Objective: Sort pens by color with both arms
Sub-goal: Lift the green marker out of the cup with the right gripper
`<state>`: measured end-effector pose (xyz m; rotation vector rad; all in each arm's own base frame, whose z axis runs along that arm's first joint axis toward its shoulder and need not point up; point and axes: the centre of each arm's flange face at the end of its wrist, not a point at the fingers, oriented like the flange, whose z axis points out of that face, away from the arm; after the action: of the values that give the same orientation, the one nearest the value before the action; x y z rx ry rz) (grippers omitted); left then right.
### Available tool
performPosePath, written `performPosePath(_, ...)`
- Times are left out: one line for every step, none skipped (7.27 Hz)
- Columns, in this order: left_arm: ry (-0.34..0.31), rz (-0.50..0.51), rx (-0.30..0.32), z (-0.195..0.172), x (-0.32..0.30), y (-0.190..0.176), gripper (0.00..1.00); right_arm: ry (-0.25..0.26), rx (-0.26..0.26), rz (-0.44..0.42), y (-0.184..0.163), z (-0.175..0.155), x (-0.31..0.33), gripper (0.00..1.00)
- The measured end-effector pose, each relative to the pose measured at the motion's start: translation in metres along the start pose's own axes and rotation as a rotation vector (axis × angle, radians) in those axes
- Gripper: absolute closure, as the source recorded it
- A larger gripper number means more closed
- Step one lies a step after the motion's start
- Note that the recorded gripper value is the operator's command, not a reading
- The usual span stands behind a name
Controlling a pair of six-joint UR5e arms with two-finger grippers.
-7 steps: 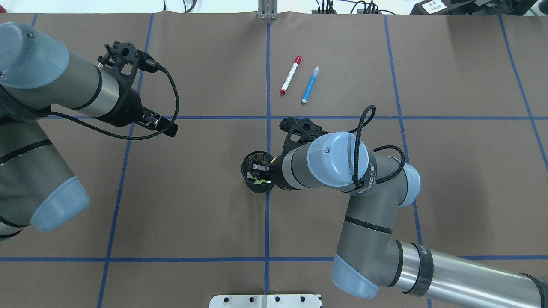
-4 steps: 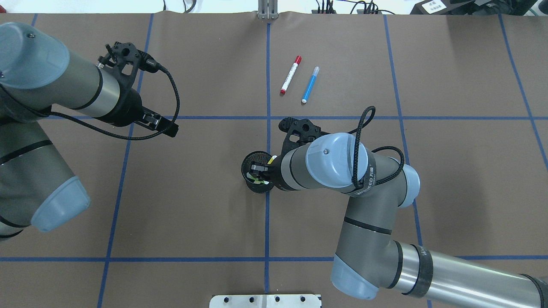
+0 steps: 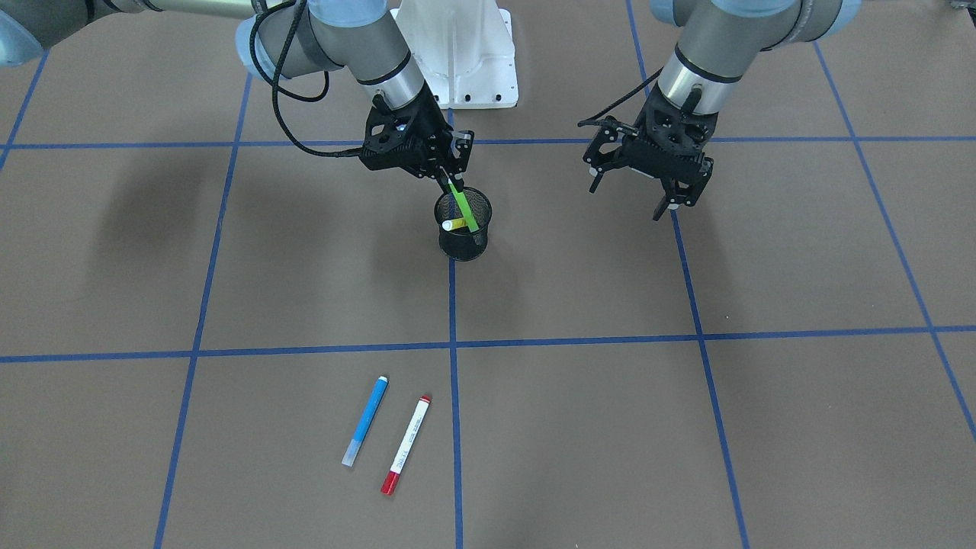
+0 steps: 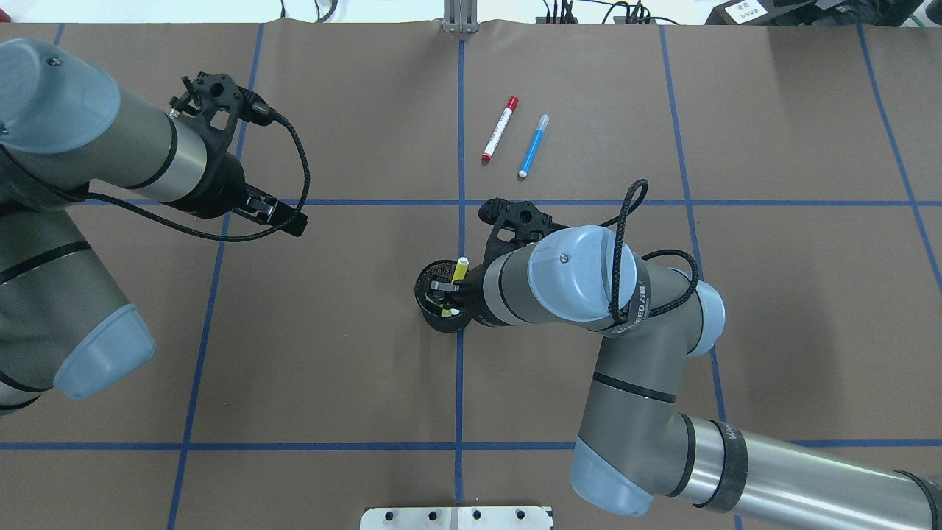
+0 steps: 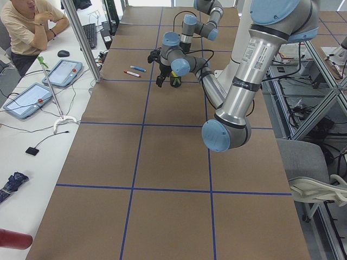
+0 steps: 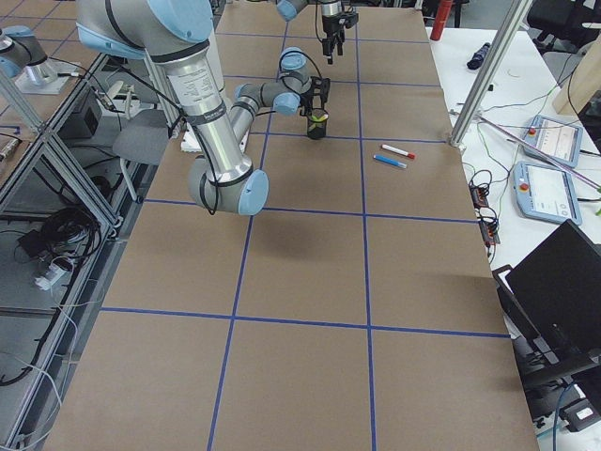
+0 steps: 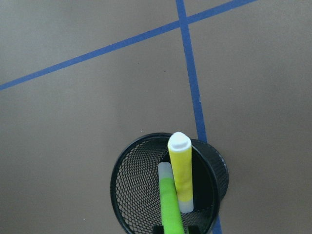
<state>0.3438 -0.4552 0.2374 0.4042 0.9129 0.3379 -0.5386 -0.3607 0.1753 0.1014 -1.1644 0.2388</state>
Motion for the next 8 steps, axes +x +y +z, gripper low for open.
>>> performPosePath(0.0, 0.0, 0.0, 0.0, 0.0, 0.0, 0.01, -0.014, 0.006, 0.0, -0.003, -0.01, -0.004, 1.0)
performPosePath(0.0, 0.0, 0.0, 0.0, 0.0, 0.0, 0.01, -0.026, 0.013, 0.0, -0.006, -0.025, -0.009, 1.0)
performPosePath(0.001, -0.002, 0.0, 0.0, 0.001, 0.0, 0.01, -0.034, 0.02, -0.001, -0.008, -0.043, -0.016, 1.0)
performPosePath(0.003, -0.011, 0.0, 0.001, 0.002, 0.0, 0.01, -0.043, 0.029, -0.002, -0.011, -0.062, -0.022, 1.0)
performPosePath(0.004, -0.019, -0.001, 0.001, 0.003, 0.001, 0.01, -0.05, 0.043, -0.001, -0.017, -0.079, -0.033, 1.0)
performPosePath(0.005, -0.022, -0.001, 0.001, 0.004, 0.001, 0.01, -0.053, 0.064, 0.003, -0.026, -0.094, -0.049, 1.0)
performPosePath(0.006, -0.023, 0.0, 0.0, 0.004, 0.0, 0.01, -0.054, 0.106, 0.007, -0.038, -0.106, -0.063, 1.0)
performPosePath(0.006, -0.024, 0.001, -0.001, 0.003, 0.0, 0.01, -0.047, 0.166, 0.004, -0.049, -0.112, -0.069, 1.0)
